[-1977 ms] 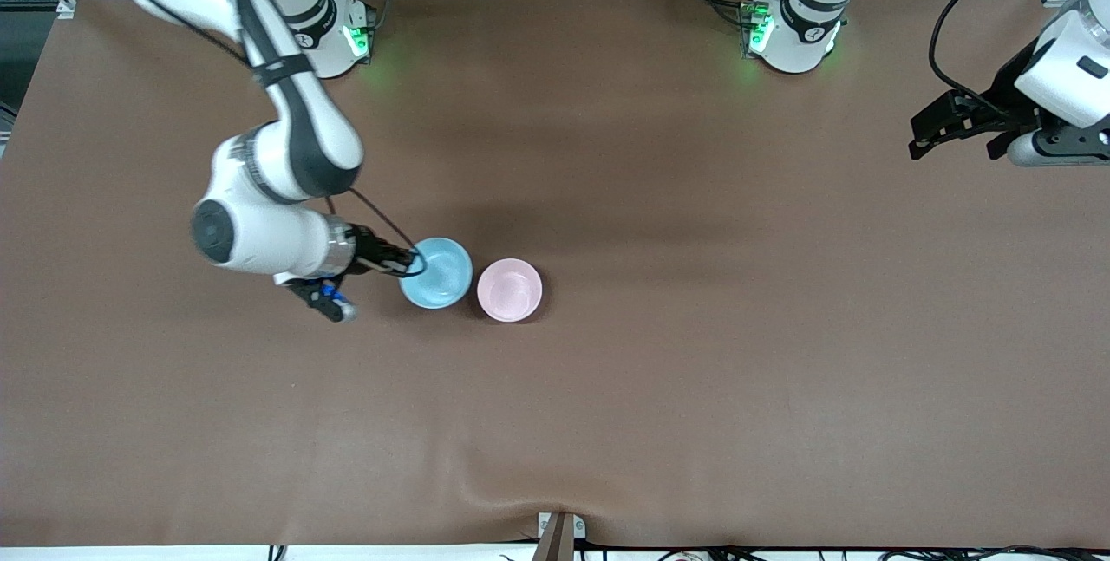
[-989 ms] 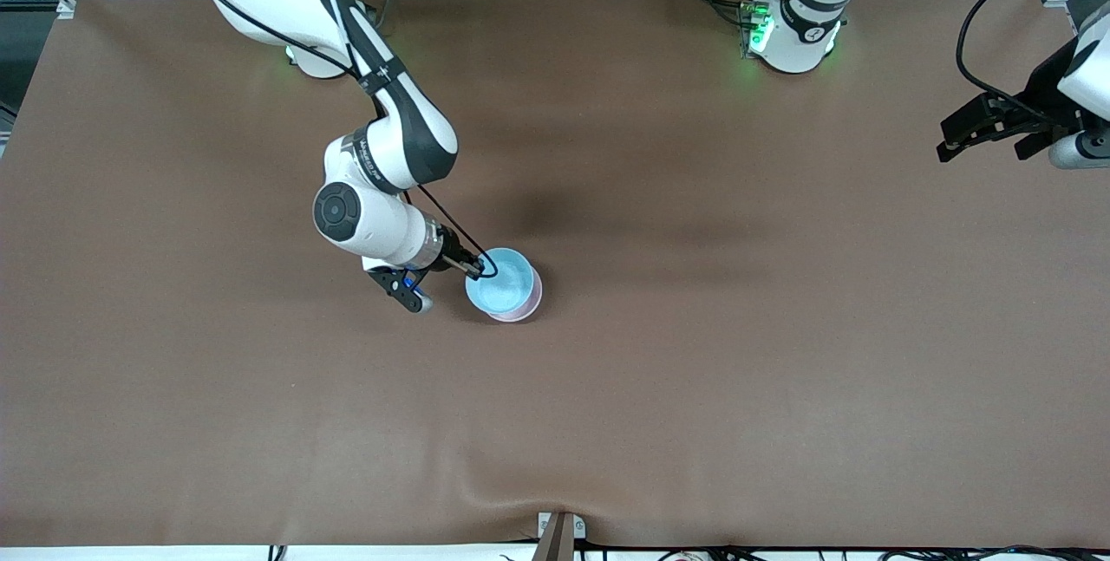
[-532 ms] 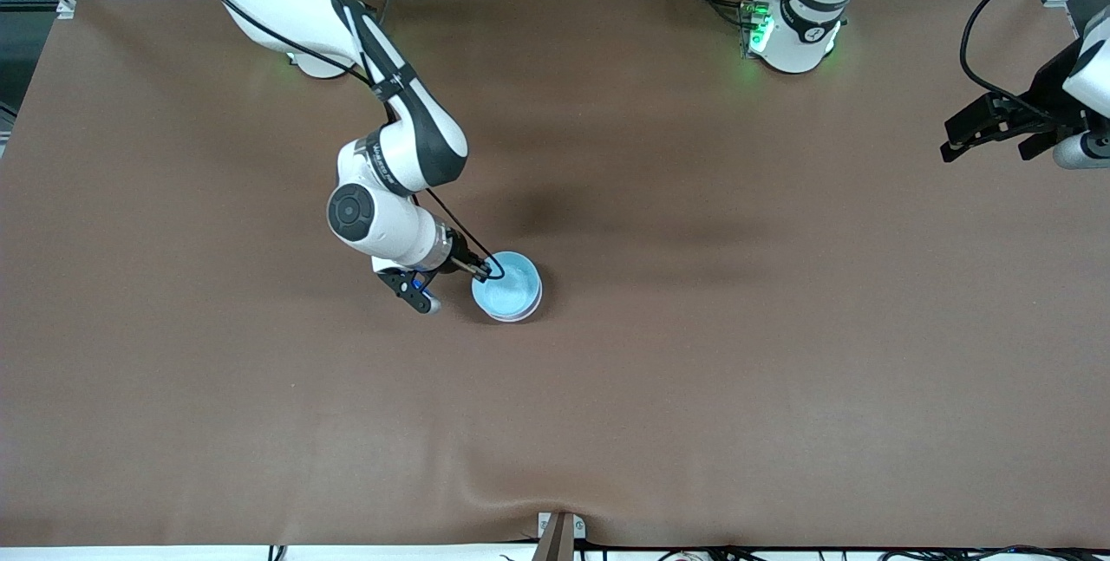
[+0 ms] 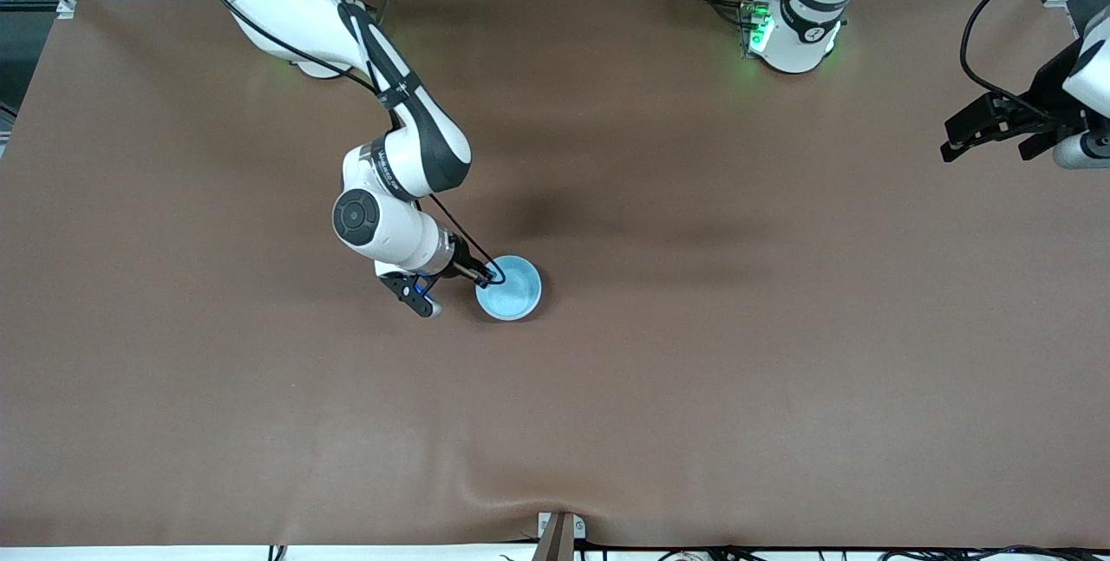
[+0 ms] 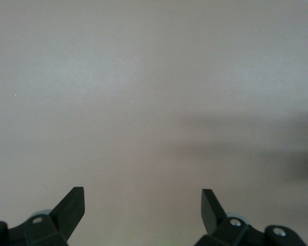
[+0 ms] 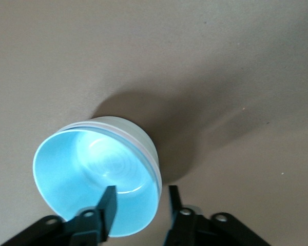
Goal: Stack pink and blue bowls on white bowl
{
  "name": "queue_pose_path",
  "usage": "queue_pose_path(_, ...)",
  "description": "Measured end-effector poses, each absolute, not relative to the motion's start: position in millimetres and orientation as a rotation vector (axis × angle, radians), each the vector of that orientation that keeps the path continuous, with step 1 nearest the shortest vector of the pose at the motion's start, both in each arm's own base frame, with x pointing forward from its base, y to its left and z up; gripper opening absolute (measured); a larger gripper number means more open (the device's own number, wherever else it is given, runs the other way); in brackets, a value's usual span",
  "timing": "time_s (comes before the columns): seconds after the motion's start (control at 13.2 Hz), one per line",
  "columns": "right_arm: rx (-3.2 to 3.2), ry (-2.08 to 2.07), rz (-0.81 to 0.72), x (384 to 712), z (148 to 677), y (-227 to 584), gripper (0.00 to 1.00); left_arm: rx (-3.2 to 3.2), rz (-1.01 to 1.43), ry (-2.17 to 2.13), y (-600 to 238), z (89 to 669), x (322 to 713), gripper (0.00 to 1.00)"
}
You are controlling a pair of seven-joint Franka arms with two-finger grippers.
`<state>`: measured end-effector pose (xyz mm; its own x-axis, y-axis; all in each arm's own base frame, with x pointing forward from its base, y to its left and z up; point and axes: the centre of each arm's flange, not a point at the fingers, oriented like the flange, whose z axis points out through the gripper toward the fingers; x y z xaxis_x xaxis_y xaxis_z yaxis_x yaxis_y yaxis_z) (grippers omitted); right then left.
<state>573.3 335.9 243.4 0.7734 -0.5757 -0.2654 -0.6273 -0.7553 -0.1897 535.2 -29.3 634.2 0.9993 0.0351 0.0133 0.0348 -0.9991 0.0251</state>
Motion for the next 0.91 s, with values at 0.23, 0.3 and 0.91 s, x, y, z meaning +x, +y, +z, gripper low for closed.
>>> queue_pose_path(0.23, -2.707, 0.921, 0.388, 587, 279, 342, 0.88, 3.116, 0.022, 0.055, -29, 634, 535, 1.0)
queue_pose_path(0.3, -2.707, 0.912, 0.428, 597, 301, 337, 0.99, 3.116, 0.022, 0.055, -29, 634, 535, 1.0)
queue_pose_path(0.91, -2.858, 0.625, 0.353, 673, 439, 201, 1.0, 3.115, 0.036, 0.058, -28, 636, 536, 1.0)
